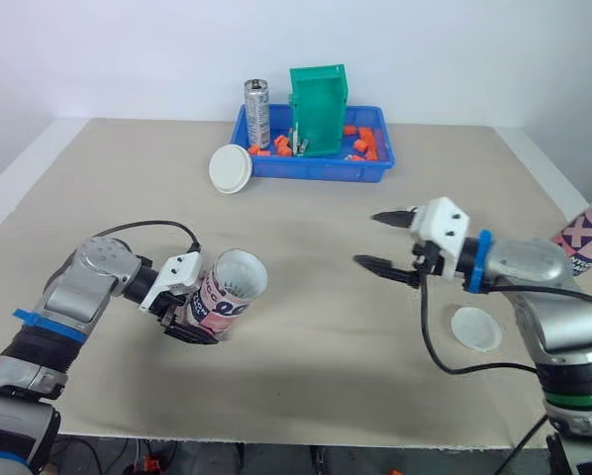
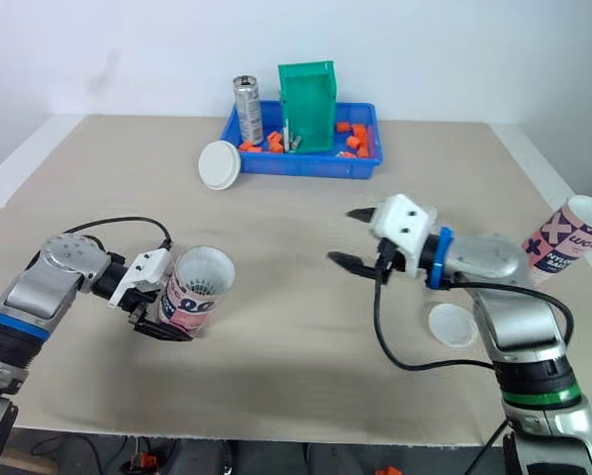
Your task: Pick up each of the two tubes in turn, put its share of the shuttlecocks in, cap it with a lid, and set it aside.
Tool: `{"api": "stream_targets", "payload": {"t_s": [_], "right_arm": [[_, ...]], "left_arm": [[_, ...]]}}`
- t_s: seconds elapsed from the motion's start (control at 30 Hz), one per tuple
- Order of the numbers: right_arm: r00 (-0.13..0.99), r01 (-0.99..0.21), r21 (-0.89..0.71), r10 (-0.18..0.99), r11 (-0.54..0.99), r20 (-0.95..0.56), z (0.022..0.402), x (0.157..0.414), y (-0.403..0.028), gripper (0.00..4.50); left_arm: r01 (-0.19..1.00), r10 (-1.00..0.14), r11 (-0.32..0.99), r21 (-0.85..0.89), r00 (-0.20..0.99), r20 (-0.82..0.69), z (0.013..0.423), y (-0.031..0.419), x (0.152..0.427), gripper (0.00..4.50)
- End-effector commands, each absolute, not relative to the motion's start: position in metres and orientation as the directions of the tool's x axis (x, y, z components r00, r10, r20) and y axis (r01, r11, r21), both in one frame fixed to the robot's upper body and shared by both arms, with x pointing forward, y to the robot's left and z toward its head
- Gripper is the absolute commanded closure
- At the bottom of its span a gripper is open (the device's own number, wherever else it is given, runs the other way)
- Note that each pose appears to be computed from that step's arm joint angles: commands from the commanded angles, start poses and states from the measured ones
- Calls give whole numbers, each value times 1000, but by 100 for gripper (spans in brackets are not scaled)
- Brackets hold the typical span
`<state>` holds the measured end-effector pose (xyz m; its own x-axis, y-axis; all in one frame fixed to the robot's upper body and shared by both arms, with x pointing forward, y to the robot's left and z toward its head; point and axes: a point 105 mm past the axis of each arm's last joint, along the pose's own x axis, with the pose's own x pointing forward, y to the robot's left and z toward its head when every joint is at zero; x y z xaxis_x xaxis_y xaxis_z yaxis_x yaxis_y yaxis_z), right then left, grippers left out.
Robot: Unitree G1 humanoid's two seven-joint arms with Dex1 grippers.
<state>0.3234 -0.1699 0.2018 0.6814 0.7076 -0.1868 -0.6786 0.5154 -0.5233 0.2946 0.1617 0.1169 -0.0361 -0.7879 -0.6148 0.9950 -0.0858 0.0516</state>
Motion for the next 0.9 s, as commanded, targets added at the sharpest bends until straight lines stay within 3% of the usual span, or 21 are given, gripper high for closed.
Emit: {"api": "stream_targets", "payload": {"t_s": [0.03,0.17,0.33,0.7,0.9], "right_arm": [[854,-486,-498,511,718,-97,202,335,-215,51],[945,-323,-446,310,835,-105,176,344,-254,51],[965,-262,-399,230,879,-126,155,353,-268,51],[968,-250,-310,227,917,-109,146,389,-273,51],[946,-320,-271,292,908,-139,135,407,-259,51]], "left_arm": [[995,-785,-89,41,-45,-618,112,160,292,55],[995,-785,-89,43,-43,-617,113,160,293,55],[995,-785,-91,45,-43,-618,113,159,294,55],[995,-788,-85,42,-42,-615,114,160,292,55],[996,-789,-81,41,-39,-613,114,160,291,55]]}}
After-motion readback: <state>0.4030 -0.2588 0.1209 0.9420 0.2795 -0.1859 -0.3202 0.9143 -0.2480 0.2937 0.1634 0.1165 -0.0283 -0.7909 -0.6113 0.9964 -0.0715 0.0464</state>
